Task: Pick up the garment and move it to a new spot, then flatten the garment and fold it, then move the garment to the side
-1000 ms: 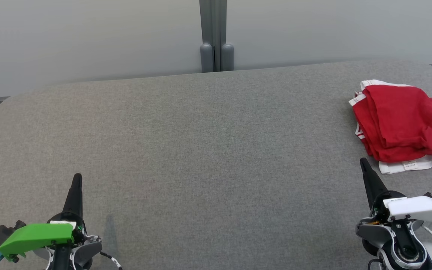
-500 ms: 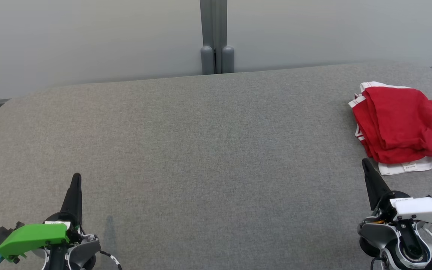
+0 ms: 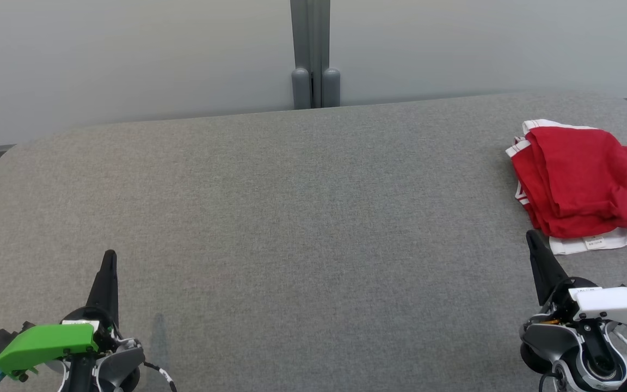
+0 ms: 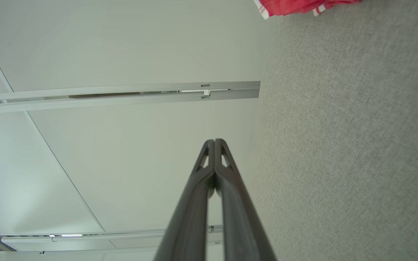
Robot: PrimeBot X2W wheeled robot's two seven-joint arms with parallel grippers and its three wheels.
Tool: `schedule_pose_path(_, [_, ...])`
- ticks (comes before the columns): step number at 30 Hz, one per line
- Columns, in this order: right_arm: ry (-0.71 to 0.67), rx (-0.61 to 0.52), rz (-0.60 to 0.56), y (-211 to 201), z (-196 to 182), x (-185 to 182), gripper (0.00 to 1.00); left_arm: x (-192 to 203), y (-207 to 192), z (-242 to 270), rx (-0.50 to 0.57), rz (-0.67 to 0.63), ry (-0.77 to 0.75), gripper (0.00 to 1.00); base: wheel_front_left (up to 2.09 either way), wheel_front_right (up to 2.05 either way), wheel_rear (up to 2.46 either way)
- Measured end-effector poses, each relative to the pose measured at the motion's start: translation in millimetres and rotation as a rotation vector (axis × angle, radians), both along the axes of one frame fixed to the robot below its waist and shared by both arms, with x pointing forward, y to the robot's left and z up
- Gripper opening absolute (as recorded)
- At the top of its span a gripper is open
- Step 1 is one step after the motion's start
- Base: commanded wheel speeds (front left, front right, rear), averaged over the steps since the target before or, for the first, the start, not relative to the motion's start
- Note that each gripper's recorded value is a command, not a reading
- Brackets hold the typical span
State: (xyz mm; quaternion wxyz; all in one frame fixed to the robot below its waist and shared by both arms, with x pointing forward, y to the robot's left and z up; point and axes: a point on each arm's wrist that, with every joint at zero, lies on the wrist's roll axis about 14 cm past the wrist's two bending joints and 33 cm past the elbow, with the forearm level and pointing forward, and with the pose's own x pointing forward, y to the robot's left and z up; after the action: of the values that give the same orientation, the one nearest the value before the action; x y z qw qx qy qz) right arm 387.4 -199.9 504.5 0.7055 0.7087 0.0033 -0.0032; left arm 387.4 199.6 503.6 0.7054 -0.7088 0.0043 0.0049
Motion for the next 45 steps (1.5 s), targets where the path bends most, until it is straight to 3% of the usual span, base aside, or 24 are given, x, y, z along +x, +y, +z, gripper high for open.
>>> schedule_pose_path(45, [-0.002, 0.001, -0.002, -0.5, 0.7, 0.6, 0.00, 0.0, -0.1, 0.1, -0.002, -0.003, 0.000, 0.00, 0.00, 0.00, 0.00])
